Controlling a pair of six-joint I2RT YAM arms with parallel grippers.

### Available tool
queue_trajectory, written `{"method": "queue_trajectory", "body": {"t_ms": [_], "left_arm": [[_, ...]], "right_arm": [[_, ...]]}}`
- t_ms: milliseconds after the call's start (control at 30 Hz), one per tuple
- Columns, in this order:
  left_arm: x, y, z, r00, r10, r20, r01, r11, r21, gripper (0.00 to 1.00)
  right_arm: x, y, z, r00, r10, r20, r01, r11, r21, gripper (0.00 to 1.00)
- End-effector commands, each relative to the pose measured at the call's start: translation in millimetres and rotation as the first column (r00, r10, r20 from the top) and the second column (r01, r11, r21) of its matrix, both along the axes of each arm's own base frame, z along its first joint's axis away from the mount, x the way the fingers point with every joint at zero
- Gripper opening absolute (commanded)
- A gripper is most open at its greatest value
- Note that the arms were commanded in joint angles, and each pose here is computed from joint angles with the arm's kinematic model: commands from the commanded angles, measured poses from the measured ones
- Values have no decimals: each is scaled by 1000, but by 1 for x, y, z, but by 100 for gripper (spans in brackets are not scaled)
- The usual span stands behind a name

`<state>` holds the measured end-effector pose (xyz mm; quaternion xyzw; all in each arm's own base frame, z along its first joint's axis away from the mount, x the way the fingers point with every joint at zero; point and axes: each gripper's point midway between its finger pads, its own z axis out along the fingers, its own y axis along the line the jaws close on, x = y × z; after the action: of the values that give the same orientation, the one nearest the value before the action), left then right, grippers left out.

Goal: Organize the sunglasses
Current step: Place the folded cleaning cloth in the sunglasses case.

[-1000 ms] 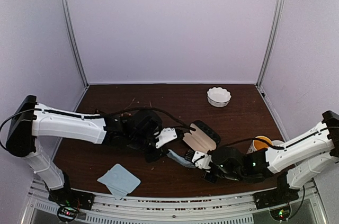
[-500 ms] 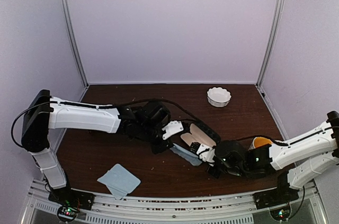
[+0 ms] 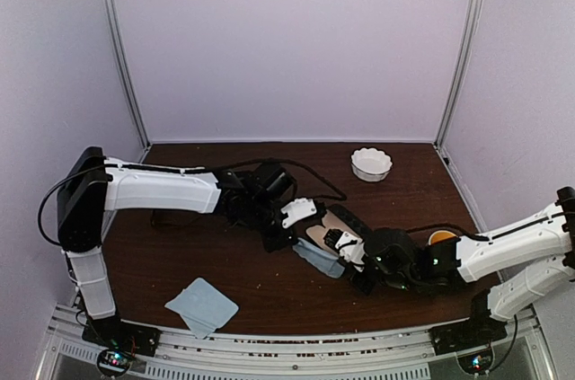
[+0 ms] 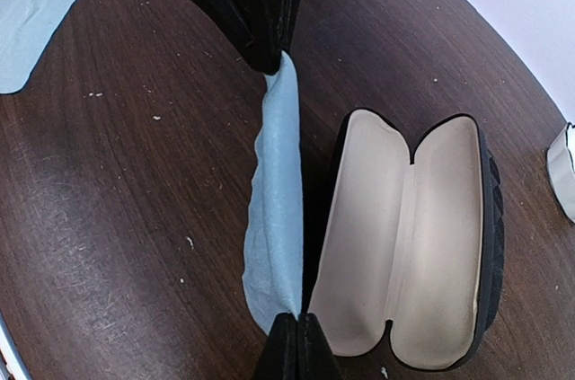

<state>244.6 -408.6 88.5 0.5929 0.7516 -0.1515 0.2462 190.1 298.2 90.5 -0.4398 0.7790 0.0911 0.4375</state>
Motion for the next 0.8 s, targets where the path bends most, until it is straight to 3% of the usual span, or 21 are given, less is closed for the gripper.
{"method": "queue_trajectory", "body": {"t_ms": [0, 767], "left_arm": [[9, -6, 1, 1000, -14, -16, 14, 1000, 0, 0], [36, -19, -5, 999, 26, -47, -25, 999, 20, 0]], "right_arm": [[5, 0, 1, 999, -23, -23, 23, 1000, 12, 0], [23, -15, -12, 993, -74, -93, 74, 997, 3, 0]]}}
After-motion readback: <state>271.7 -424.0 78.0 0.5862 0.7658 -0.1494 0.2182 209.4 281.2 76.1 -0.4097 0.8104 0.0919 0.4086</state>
